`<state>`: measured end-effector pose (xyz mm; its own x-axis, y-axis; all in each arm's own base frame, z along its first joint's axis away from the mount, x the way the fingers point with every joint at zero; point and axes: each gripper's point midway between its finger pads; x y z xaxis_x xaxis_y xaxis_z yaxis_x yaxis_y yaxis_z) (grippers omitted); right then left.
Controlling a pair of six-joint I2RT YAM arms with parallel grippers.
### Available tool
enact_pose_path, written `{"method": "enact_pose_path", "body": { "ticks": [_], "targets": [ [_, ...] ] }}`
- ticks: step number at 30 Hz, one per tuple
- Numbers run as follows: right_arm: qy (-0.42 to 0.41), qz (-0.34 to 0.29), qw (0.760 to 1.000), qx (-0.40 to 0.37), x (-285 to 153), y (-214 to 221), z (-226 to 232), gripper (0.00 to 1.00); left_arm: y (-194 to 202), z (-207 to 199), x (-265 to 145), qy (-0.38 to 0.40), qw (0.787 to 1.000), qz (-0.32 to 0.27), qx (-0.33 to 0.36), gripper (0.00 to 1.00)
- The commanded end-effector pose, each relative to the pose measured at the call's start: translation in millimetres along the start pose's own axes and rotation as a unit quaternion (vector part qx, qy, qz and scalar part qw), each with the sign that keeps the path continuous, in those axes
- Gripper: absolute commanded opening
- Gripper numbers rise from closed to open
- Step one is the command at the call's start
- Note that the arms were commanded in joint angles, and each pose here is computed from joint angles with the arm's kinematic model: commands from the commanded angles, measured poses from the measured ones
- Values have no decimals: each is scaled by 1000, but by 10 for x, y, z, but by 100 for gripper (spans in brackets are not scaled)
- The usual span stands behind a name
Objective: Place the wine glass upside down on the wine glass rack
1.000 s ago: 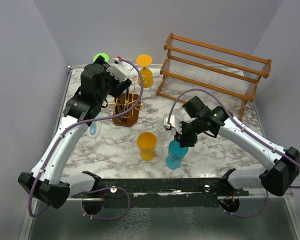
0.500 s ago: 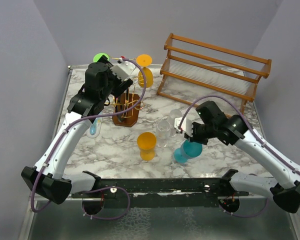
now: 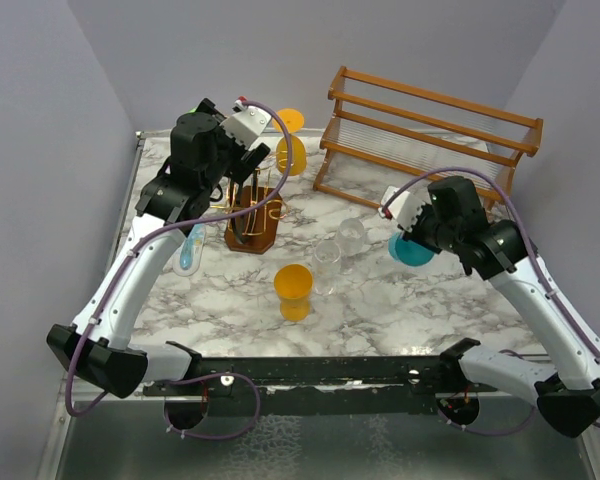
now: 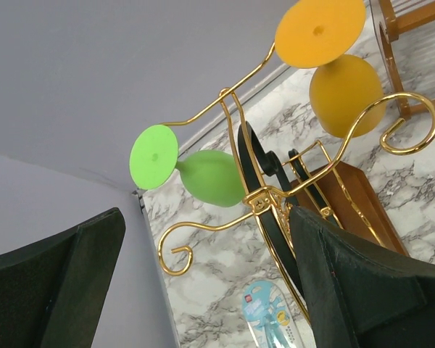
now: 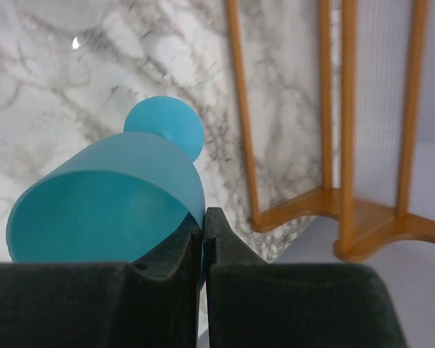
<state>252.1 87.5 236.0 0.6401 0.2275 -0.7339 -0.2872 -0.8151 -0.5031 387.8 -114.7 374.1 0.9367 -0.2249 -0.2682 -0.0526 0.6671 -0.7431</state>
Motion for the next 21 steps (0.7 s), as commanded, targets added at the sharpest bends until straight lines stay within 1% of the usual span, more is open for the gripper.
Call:
{"method": "enact_pose_path", "body": {
  "ticks": [1, 5, 8, 10, 13, 16, 19, 21],
  "targets": [
    [99, -99, 990, -2, -243, -562, -544, 2, -168, 16, -43, 8, 999, -30, -31, 99],
    [146, -172, 974, -4, -494, -1058, -901, 2, -273, -37, -67, 28, 997, -49, -50, 99],
    [137, -234, 962, 1, -682, -1437, -1007, 2, -353, -97, -67, 45, 994, -61, -84, 99],
    [116, -278, 954, 3, -783, -1668, -990, 2, -427, -155, -74, 64, 989, -72, -111, 99],
    [89, -340, 936, 13, -930, -1961, -964, 2, -553, -257, -119, 109, 975, -93, -172, 99],
    [60, -390, 919, 32, -1053, -2195, -926, 2, -721, -374, -201, 163, 953, -119, -226, 99],
    [20, -418, 907, 54, -1101, -2386, -868, 2, -886, -455, -277, 206, 931, -137, -267, 99],
    [-4, -431, 900, 65, -1111, -2482, -828, 2, -986, -532, -314, 237, 918, -148, -282, 99]
  ]
}}
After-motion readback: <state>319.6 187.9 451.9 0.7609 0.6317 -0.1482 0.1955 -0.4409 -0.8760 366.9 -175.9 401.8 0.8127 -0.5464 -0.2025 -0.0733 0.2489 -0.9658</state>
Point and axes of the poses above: each gripper's point midway between its finger pads, its own x axis out along the fingers, its own z axis along the line the jaws close on, y = z × x, and after that the axes turned 6 degrees about x, right-handed
